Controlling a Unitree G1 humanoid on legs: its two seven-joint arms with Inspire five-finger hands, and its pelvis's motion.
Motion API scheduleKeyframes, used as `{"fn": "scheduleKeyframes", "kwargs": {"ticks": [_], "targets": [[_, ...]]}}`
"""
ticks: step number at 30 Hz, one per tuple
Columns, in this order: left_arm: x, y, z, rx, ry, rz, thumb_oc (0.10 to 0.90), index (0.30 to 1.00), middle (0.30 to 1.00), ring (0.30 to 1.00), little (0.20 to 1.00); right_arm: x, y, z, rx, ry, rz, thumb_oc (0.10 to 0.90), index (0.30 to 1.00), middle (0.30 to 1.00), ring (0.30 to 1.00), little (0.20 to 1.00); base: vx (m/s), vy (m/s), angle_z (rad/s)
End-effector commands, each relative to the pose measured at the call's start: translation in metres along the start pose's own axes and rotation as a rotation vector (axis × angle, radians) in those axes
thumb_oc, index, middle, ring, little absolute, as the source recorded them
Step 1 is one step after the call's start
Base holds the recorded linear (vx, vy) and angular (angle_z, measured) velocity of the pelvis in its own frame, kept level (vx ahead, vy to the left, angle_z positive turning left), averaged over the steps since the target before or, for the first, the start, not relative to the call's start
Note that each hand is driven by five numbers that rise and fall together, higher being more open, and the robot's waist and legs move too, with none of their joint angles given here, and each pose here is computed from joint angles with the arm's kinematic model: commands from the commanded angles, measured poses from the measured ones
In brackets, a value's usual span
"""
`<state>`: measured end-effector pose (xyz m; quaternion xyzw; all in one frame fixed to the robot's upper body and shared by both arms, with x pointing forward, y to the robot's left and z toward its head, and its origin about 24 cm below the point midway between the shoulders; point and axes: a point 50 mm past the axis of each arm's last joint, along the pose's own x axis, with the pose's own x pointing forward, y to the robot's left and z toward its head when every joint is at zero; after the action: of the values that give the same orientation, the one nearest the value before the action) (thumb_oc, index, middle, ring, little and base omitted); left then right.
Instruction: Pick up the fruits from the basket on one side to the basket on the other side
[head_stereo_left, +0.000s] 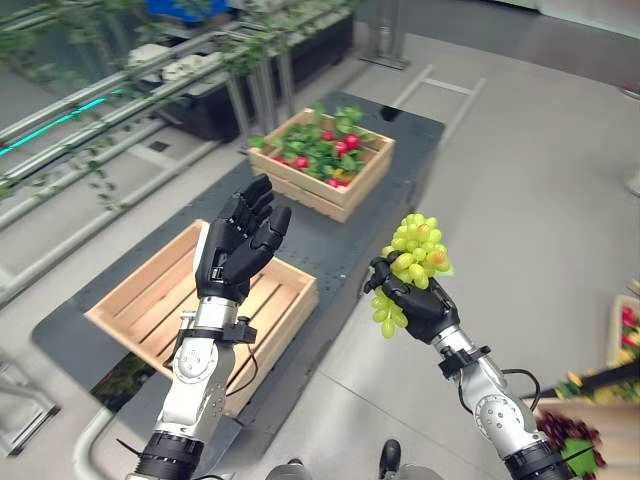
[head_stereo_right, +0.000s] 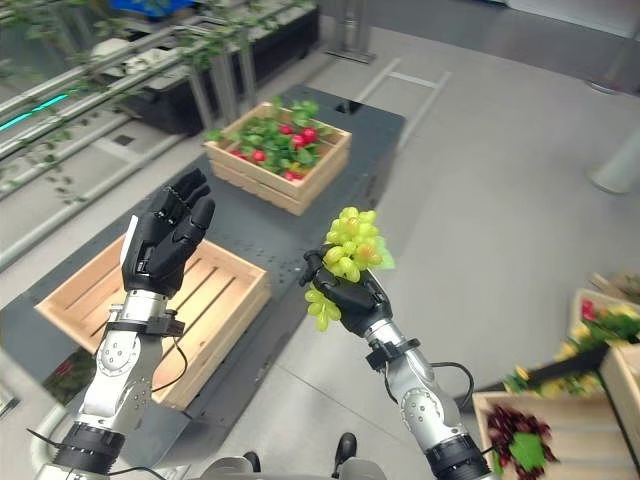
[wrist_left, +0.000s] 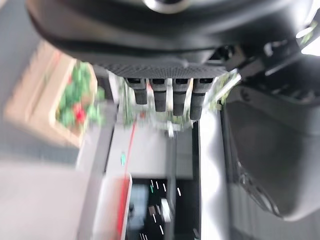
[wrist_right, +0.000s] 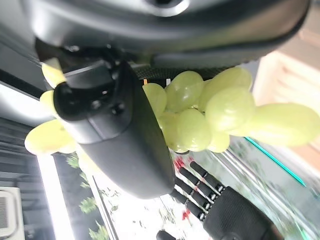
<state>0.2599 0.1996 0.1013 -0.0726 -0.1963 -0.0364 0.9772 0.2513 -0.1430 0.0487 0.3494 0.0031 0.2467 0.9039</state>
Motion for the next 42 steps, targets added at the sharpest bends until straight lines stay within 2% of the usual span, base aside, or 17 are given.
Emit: {"fn": "scheduleKeyframes", "kwargs": {"ticks": [1,8,14,22,31,42], "targets": [[0.021,-0.022,0.039,-0.058,-0.234,-0.132,0.800,0.900,0.900,0.900,0.900,0.016,0.041,0.058,-0.087,-0.328,0.215,0.400,0.300,0.300,0.300,0.300,-0.07,-0.268,-0.48],[0.024,-0.035,0.036,-0.123,-0.246,-0.179,0.800,0.900,0.900,0.900,0.900,0.006,0.038,0.065,-0.120,-0.331,0.211,0.400,0.300,0.300,0.300,0.300,-0.08,-0.176,-0.24],[0.014,-0.030,0.044,-0.129,-0.288,-0.122,0.800,0.900,0.900,0.900,0.900,0.002,0.043,0.055,-0.080,-0.260,0.271,0.400,0.300,0.300,0.300,0.300,0.02,0.004,-0.78],[0.015,-0.038,0.046,-0.182,-0.317,-0.157,0.800,0.900,0.900,0.900,0.900,0.017,0.050,0.046,-0.064,-0.253,0.283,0.400,0.300,0.300,0.300,0.300,0.05,0.280,-1.05],[0.014,-0.040,0.043,-0.185,-0.292,-0.223,0.800,0.900,0.900,0.900,0.900,0.008,0.052,0.047,-0.047,-0.292,0.278,0.400,0.300,0.300,0.300,0.300,0.00,0.372,-0.65],[0.024,-0.032,0.051,-0.140,-0.312,-0.180,0.800,0.900,0.900,0.900,0.900,0.016,0.053,0.060,-0.110,-0.280,0.377,0.400,0.300,0.300,0.300,0.300,-0.08,0.099,-0.67]]}}
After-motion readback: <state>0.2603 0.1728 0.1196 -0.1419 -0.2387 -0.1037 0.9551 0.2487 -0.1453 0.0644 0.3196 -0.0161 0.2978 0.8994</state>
